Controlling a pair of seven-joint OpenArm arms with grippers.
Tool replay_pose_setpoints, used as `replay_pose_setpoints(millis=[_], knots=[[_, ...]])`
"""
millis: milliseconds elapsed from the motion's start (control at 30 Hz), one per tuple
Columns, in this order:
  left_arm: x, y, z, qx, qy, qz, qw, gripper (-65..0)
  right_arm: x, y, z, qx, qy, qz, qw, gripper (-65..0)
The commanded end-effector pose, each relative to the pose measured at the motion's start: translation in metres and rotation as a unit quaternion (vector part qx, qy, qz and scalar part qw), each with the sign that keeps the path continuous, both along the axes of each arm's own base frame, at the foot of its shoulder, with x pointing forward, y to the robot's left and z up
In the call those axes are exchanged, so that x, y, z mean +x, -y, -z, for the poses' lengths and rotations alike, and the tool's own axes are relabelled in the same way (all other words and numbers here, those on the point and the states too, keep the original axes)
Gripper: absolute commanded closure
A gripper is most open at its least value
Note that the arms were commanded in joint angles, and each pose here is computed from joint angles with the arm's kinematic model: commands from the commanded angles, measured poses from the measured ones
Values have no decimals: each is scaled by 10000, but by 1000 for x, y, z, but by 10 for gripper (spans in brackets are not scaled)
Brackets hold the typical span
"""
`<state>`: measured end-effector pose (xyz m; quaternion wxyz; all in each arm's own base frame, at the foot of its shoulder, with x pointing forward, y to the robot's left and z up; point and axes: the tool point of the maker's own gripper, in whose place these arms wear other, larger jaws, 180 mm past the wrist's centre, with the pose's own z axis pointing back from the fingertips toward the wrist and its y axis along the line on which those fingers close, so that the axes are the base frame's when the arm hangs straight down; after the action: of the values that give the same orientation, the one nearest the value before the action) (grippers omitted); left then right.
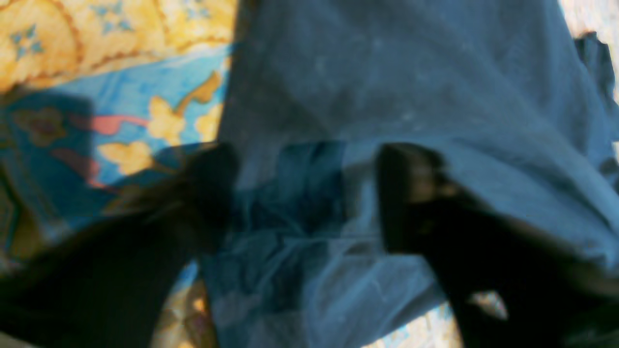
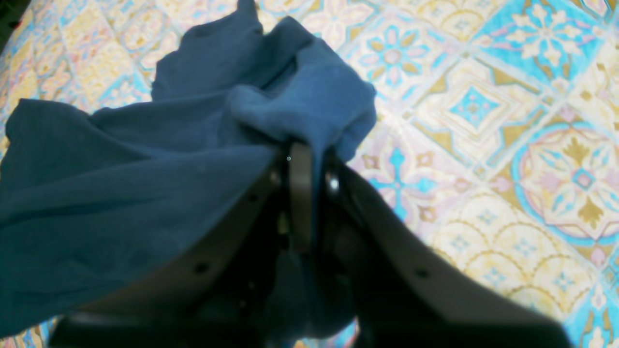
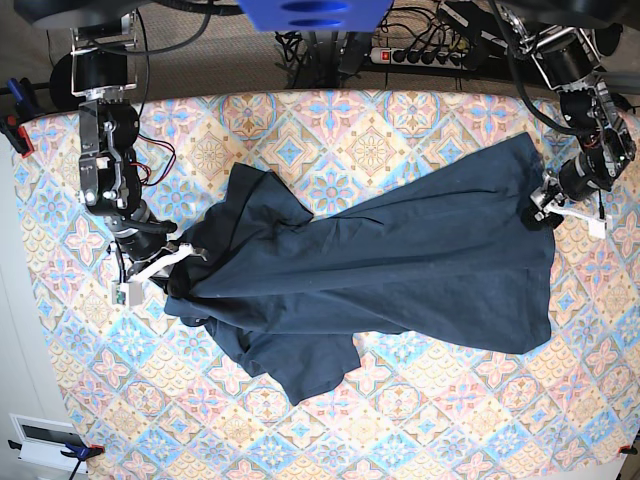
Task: Layout the t-shirt on the table in an organized manner, then fold the t-shirt properly
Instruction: 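Release the shirt side with the left gripper and lift away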
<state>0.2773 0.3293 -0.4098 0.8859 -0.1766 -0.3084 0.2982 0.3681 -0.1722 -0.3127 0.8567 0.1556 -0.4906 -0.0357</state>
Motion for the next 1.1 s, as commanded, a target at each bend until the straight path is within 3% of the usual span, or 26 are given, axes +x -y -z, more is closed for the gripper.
replay_pose_setpoints(millis=[0,100,133,200,400,733,933,1000,1067], knots=[[3,-4,-6,28,37,21,10000,-281,9,3,-20,-19,341,16,9994,-7],[5,-4,-9,11,86,20,10000,-31,9,3,-20,-19,341,16,9994,-7],[6,-4,-10,16,88,24,10000,0,9,3,-20,-19,341,16,9994,-7],[8,-5,-14,18,172,24,9998,0,9,3,-20,-19,341,16,9994,-7],[29,7,-81,83,1158,371,9925,0,10,4,-22,-19,359,23,9993,-7],[51,29,-208,-348,2982,779,9507,0,13,14,-28,-25,466,161,9988,-4],[75,16,-270,5,3588,947,9286,0,25,39,-55,10,908,522,9945,-3],[78,9,-282,111,3658,952,9257,0,27,54,-68,-87,1157,658,9911,-3],[81,-1,-278,85,3557,873,9305,0,26,65,-74,-231,1229,702,9897,-3]])
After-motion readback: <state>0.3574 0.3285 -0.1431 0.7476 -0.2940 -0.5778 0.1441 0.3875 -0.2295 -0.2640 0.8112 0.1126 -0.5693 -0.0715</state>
